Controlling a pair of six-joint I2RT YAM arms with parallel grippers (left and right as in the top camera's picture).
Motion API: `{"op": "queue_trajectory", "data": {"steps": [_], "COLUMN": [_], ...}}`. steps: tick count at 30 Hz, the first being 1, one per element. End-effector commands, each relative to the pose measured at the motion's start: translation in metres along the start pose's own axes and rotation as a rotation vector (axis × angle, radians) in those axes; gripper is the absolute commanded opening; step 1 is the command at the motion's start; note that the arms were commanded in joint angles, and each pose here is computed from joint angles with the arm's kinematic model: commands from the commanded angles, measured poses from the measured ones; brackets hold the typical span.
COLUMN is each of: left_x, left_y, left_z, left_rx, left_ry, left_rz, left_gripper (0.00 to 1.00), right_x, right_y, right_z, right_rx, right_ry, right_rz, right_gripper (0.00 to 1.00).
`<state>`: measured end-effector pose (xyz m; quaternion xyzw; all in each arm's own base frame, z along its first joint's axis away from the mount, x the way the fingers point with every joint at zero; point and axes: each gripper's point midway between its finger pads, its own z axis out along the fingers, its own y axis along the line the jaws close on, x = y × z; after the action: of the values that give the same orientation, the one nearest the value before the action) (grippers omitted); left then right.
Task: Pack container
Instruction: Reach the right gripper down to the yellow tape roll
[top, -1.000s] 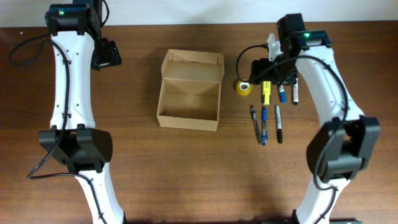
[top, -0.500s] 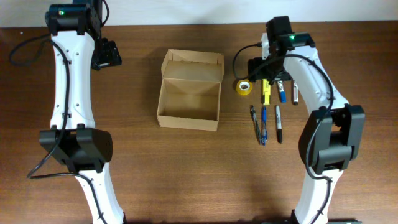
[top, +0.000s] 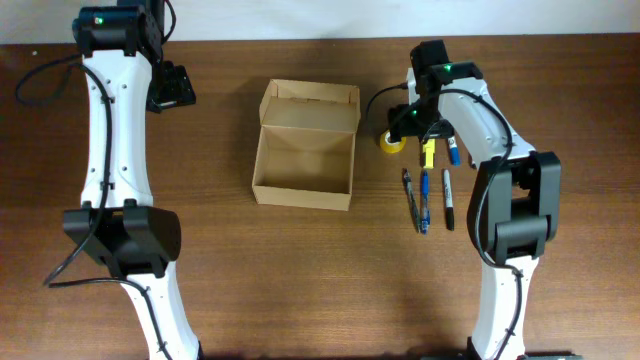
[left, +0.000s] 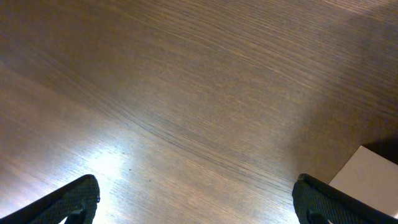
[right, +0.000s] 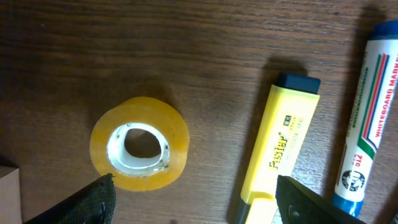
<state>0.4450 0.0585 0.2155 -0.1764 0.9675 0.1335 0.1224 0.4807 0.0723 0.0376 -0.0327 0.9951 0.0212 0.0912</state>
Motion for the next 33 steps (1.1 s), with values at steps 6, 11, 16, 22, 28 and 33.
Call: {"op": "queue_trajectory", "data": {"steps": [6,11,16,22,28,33], "left_x": [0.0,0.0,0.0,0.0,0.0,0.0], "left_y": [0.001,0.001,0.001,0.001,0.001,0.001], "left_z": [0.0,0.0,0.0,0.0,0.0,0.0], "left_rx": [0.0,0.0,0.0,0.0,0.0,0.0], "left_ry": [0.0,0.0,0.0,0.0,0.0,0.0], "left_rz": [0.002,0.002,0.002,0.002,0.002,0.002], "left_gripper": [1.0,1.0,1.0,1.0,1.0,1.0], "right_x": [-0.006,-0.005,-0.003,0.0,-0.001,0.0], "right_y": [-0.001,-0.002,-0.001,-0.002,-0.002,0.006], "right_z": [0.009,0.018,0.027,0.036,0.037,0.037], "right_rx": [0.019,0.02,0.02,0.022,0.021,0.018], "right_ry": [-0.011,0.002,0.011,0.03,0.026,0.026], "right_rz": [-0.002,-0.002,-0.003,-0.003,-0.002,-0.033], "right_gripper": [0.82,0.82,0.82,0.82,0.79,0.79]}}
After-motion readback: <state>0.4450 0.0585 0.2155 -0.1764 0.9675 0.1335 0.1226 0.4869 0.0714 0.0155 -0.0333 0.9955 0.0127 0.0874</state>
